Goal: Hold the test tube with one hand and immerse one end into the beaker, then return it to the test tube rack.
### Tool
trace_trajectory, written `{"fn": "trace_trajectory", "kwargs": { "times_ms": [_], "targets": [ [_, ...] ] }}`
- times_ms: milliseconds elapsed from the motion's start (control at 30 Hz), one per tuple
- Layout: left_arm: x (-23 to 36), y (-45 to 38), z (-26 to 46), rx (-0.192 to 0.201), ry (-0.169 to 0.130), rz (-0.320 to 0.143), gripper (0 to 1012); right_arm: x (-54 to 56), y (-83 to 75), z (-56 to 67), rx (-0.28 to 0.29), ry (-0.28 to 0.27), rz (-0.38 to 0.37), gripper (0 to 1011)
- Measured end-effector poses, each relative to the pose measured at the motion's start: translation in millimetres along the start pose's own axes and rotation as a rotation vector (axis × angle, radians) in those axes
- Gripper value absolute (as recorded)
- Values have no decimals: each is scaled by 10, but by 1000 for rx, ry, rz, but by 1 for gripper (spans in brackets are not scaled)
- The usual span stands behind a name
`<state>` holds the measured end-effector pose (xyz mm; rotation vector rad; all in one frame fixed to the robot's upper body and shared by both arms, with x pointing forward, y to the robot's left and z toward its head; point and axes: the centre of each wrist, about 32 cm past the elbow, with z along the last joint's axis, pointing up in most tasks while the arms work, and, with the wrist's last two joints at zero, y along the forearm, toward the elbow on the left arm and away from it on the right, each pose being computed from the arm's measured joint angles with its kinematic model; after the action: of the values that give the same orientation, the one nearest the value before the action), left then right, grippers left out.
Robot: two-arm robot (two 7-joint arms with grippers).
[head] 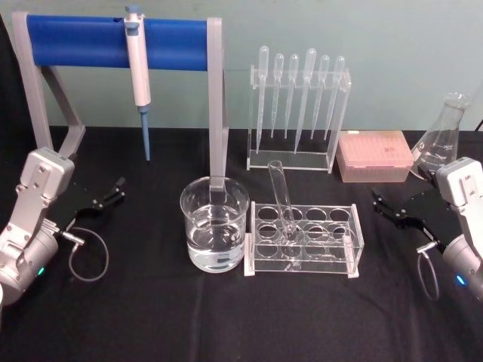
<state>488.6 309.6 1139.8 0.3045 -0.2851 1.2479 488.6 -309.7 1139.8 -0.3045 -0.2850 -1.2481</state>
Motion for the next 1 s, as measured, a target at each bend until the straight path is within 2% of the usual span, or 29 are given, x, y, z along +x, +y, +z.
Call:
{"fn": "trace_trajectory", "kwargs": {
  "times_ms": [1000],
  "targets": [
    [0,0,0,0,0,0,1000,2,-10,12,4,-3,0,1002]
  ]
}}
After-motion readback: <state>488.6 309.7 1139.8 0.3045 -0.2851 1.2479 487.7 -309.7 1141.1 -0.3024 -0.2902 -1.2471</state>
